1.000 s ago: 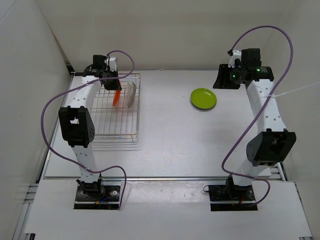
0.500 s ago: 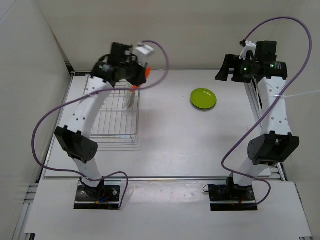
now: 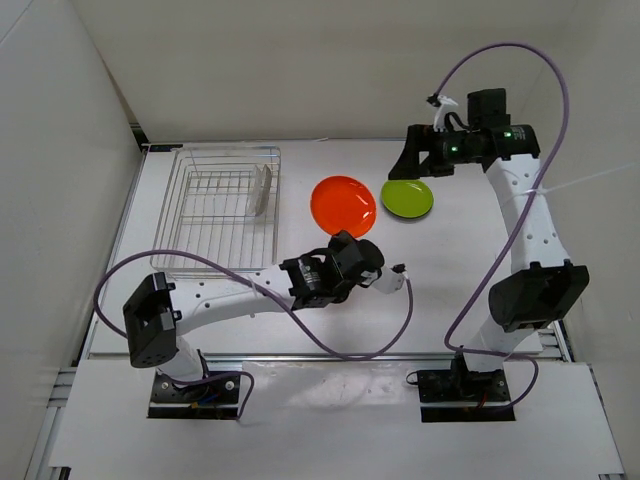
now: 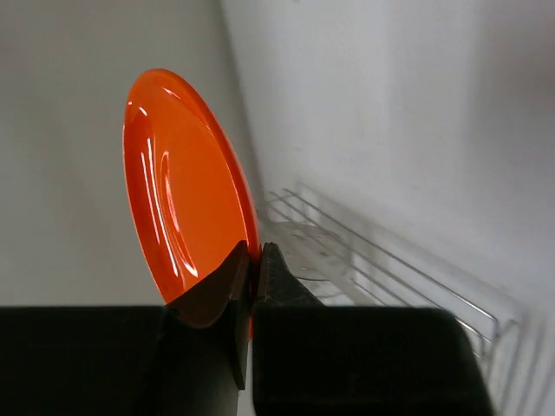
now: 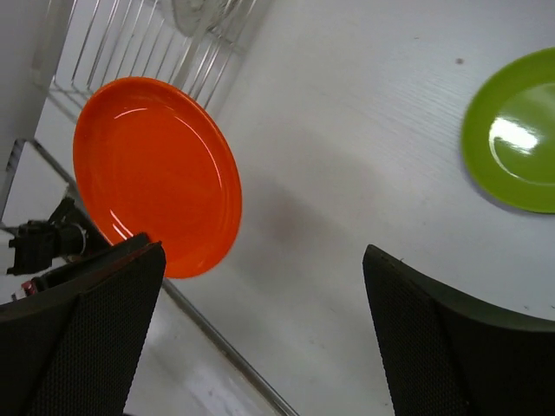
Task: Unload the plates from the dish rack
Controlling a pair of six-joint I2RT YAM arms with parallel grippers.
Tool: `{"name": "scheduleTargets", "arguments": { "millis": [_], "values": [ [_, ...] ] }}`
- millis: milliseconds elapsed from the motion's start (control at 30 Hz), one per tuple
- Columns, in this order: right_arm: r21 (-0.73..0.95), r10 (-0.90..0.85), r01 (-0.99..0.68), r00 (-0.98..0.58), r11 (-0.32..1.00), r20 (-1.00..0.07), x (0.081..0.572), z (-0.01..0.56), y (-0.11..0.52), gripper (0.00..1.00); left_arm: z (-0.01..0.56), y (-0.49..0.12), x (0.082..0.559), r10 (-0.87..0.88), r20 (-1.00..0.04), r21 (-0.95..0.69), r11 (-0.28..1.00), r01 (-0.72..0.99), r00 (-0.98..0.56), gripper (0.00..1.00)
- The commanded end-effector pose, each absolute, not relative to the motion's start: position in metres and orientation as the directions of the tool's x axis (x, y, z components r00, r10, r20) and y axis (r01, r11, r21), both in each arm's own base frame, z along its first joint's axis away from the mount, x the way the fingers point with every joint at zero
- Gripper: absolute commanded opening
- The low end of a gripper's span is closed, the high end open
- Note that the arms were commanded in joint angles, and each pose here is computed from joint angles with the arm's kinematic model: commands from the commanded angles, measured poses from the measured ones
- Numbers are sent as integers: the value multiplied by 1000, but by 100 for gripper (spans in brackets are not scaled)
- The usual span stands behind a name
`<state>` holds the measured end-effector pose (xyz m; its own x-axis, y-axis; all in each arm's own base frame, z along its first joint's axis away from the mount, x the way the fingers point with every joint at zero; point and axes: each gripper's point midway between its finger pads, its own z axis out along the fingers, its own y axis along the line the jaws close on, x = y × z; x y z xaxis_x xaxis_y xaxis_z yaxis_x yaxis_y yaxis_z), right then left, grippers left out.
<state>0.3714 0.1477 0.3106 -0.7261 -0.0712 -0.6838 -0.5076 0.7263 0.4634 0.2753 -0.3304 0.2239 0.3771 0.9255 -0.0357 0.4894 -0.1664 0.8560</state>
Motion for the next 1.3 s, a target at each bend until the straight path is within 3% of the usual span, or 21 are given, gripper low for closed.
{"name": "scheduleTargets", "arguments": {
  "millis": [0, 233, 300, 467, 500, 667, 733, 833, 1033, 1067, 1100, 1167, 1267],
  "values": [
    [449, -135, -591, -692, 670, -709, 351, 319, 172, 97, 310, -351, 274, 923, -39, 967, -62, 248, 384, 11],
    [453, -159, -599, -701, 660, -696, 345, 308, 181, 85, 327, -385, 264, 902, -89, 975, -6, 220, 421, 11],
    [447, -159, -595, -701, 668, -696, 347, 307, 180, 72, 325, -389, 266, 906, -81, 977, -10, 212, 415, 11],
    [436, -149, -597, -687, 674, -711, 348, 314, 179, 55, 327, -391, 266, 907, -96, 975, 2, 222, 410, 11],
    [441, -149, -601, -687, 666, -711, 347, 315, 181, 43, 323, -390, 266, 908, -87, 974, -8, 225, 410, 11],
    [459, -147, -623, -679, 634, -719, 338, 322, 184, 23, 324, -390, 271, 909, -98, 979, 14, 204, 406, 11],
    [454, -146, -627, -673, 633, -725, 336, 325, 184, 10, 318, -389, 277, 914, -96, 979, 14, 205, 395, 11],
    [454, -146, -627, -673, 633, -725, 336, 325, 184, 0, 318, -389, 286, 923, -98, 981, 26, 194, 372, 11],
    [449, -125, -607, -673, 656, -729, 337, 327, 181, 0, 325, -386, 308, 938, -158, 981, 114, 157, 308, 12],
    [449, -125, -607, -673, 656, -729, 337, 327, 181, 0, 330, -387, 308, 936, -169, 980, 126, 153, 309, 19],
    [449, -125, -607, -673, 656, -729, 337, 327, 181, 0, 330, -385, 313, 938, -194, 975, 153, 159, 286, 44],
    [441, -109, -583, -677, 682, -728, 342, 326, 178, 0, 324, -383, 312, 942, -193, 971, 144, 191, 274, 78],
    [431, -76, -556, -670, 711, -739, 352, 329, 173, 0, 309, -384, 308, 940, -209, 952, 133, 278, 268, 98]
  ]
}}
